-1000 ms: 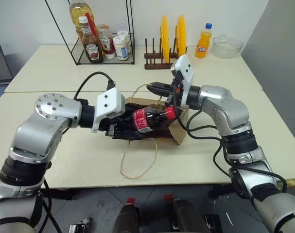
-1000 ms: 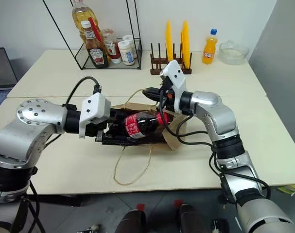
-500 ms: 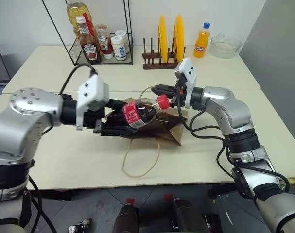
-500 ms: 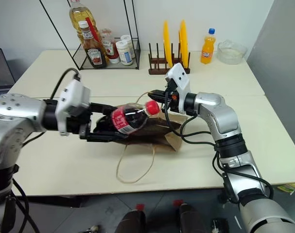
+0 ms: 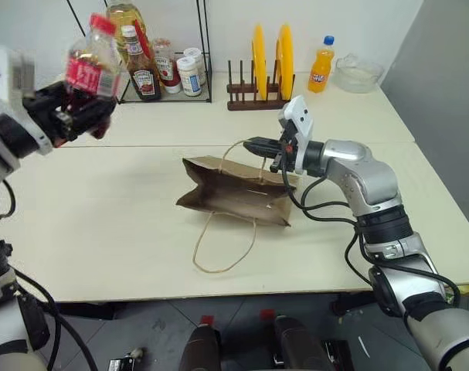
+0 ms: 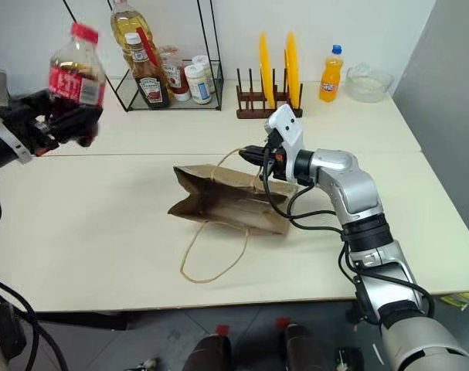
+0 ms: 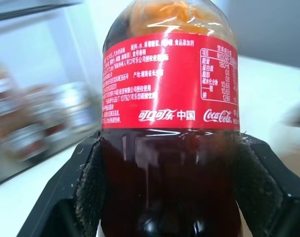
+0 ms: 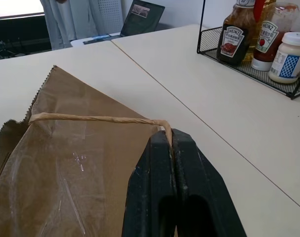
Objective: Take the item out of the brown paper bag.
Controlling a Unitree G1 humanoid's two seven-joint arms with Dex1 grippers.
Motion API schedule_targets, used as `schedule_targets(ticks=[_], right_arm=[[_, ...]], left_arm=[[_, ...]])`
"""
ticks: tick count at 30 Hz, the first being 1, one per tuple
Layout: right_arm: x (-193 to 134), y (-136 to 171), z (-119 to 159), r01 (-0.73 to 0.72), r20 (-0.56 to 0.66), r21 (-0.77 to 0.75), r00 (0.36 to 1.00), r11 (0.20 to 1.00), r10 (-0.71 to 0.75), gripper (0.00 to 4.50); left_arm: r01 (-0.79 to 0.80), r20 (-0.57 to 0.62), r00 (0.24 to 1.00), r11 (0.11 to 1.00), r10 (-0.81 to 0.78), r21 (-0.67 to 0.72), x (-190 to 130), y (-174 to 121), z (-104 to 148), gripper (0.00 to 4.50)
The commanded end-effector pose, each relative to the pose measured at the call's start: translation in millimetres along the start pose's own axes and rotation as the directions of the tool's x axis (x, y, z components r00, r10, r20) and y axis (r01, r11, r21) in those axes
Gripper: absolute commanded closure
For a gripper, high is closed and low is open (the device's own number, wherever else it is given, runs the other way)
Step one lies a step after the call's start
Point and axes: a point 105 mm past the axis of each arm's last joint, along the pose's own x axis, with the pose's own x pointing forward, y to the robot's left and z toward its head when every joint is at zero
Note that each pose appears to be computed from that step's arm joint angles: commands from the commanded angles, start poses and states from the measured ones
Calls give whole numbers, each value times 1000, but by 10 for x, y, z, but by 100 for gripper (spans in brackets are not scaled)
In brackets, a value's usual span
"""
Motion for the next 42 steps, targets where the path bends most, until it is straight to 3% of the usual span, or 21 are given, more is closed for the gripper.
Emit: schedule_targets(ticks=[1, 5, 10, 21, 23, 25, 30, 35, 39, 42], right_arm=[[-20, 60, 155, -24, 46, -40, 999, 999, 26, 450], [-4, 79, 141, -27, 46, -36, 999, 999, 28, 450], [3, 103, 141, -25, 50, -31, 998, 999, 27, 450], [-65, 105, 123, -2, 39, -27, 999, 1000, 3, 450], [-73, 98, 123, 3, 36, -28, 999, 1000, -2, 450], [-78, 92, 127, 6, 34, -29, 999, 1000, -5, 450], [-98, 79, 130, 11, 33, -31, 999, 999, -10, 450], [-108, 36, 148, 19, 32, -37, 999, 999, -17, 450], [-99, -132, 250, 54, 42, -64, 998, 997, -51, 450], [-69, -365, 300, 108, 22, -112, 994, 988, -106, 450]], left_arm=[[41, -298, 955, 987, 8, 158, 6, -35, -630, 135], [40, -448, 889, 962, 88, 268, 30, 145, -954, 135], [90, -516, 844, 913, 142, 399, 138, 305, -1176, 135], [147, -557, 829, 944, 46, 295, 271, 215, -1538, 135], [148, -549, 835, 954, 22, 262, 305, 174, -1563, 61], [151, -534, 846, 956, 6, 250, 328, 164, -1515, 4], [164, -468, 884, 951, -24, 262, 319, 195, -1153, 4], [163, -343, 938, 944, -57, 288, 183, 208, -468, 4], [251, -194, 958, 941, -209, 226, 32, -87, -72, 4], [404, -135, 913, 899, -385, 169, -130, -541, -83, 4]])
